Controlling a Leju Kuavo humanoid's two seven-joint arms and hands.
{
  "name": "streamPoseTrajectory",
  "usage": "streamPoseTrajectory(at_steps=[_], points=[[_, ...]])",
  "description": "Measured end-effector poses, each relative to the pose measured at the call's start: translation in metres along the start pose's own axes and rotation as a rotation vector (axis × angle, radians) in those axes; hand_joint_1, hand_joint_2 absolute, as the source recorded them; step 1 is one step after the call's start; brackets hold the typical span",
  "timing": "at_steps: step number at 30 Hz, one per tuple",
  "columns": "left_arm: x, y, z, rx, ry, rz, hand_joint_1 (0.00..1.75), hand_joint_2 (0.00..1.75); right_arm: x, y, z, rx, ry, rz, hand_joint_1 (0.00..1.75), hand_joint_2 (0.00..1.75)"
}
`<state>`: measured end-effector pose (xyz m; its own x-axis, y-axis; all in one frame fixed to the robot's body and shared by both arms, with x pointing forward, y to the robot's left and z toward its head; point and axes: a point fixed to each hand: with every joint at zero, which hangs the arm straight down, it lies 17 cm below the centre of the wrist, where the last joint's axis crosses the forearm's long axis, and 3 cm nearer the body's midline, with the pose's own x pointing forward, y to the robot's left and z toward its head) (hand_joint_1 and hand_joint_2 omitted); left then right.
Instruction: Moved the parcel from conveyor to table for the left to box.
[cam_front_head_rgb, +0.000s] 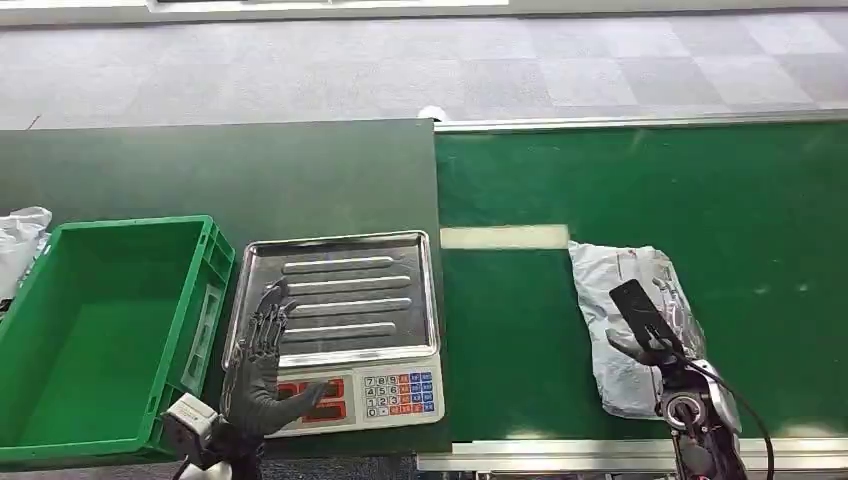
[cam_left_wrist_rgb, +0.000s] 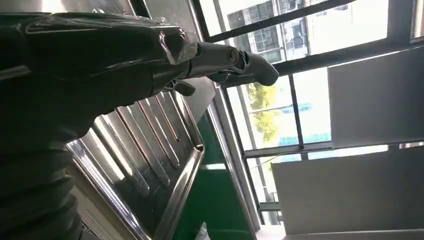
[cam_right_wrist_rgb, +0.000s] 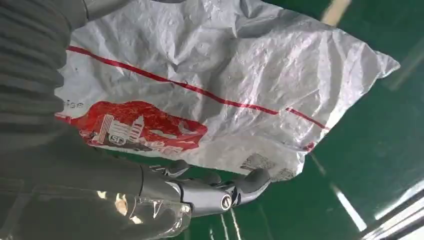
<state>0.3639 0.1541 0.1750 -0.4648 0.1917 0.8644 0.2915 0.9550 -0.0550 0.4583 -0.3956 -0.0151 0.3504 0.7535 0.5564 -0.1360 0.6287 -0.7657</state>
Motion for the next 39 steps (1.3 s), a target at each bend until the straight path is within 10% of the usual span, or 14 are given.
streamPoseTrajectory(at_steps=[17,19,20,21,39], points=[[0.002,0.003,-0.010,0.032,0.001,0.013,0.00,1.75,-0.040,0.067,-0.001,0.286,0.153,0.070,0.00,1.75],[0.003,0.001,-0.014,0.028,-0.001,0.013,0.00,1.75,-0.041,0.073,-0.001,0.316,0.157,0.092,0.89,1.75],[0.003,0.000,-0.015,0.028,-0.003,0.013,0.00,1.75,-0.041,0.074,-0.001,0.324,0.158,0.101,0.89,1.75],[0.003,0.000,-0.016,0.028,-0.005,0.013,0.00,1.75,-0.040,0.075,-0.001,0.328,0.155,0.113,1.57,1.75],[0.003,0.004,-0.002,0.058,0.000,0.003,0.00,1.75,-0.020,0.069,-0.010,0.218,0.043,0.218,1.75,1.75]])
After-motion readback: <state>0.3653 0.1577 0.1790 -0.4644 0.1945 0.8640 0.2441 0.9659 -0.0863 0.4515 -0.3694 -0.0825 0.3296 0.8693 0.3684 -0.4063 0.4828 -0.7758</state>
